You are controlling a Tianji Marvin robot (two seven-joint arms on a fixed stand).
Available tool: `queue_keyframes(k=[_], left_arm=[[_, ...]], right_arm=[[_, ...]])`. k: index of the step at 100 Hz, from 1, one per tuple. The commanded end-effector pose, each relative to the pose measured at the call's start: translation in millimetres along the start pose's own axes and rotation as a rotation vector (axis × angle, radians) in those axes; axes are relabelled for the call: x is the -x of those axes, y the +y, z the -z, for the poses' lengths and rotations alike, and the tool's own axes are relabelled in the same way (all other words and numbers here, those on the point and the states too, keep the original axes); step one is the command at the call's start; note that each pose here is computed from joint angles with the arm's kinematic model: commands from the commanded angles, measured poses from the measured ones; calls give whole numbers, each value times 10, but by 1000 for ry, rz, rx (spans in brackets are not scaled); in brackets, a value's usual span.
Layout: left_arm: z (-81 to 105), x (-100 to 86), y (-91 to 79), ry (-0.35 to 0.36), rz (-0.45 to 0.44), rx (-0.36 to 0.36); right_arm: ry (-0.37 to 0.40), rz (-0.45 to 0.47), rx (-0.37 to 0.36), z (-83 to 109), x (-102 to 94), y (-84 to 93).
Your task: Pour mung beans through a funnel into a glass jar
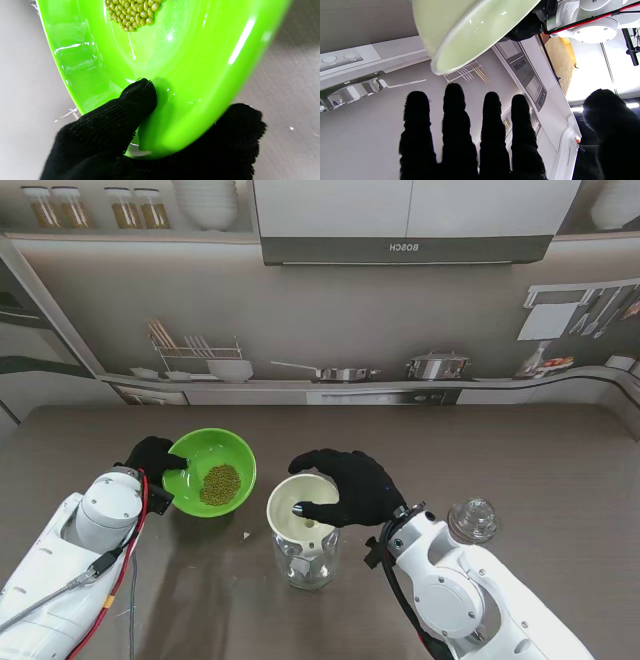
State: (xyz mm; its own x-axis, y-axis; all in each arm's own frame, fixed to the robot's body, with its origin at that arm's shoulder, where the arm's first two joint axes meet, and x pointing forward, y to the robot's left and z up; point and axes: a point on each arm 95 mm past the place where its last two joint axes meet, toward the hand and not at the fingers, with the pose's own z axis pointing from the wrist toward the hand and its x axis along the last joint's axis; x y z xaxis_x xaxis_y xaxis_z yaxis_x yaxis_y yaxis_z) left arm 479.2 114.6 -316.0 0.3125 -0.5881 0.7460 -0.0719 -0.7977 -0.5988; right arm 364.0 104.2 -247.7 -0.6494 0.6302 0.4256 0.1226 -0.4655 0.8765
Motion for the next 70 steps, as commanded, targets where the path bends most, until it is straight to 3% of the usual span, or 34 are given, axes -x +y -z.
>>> queue_keyframes(k=[1,70], left_arm=[[19,-150,-55,35,9,10],[240,-797,-271,161,23,44]], right_arm=[[3,-3,-11,2,-33,-26],[-28,29,30,-18,16,-4]])
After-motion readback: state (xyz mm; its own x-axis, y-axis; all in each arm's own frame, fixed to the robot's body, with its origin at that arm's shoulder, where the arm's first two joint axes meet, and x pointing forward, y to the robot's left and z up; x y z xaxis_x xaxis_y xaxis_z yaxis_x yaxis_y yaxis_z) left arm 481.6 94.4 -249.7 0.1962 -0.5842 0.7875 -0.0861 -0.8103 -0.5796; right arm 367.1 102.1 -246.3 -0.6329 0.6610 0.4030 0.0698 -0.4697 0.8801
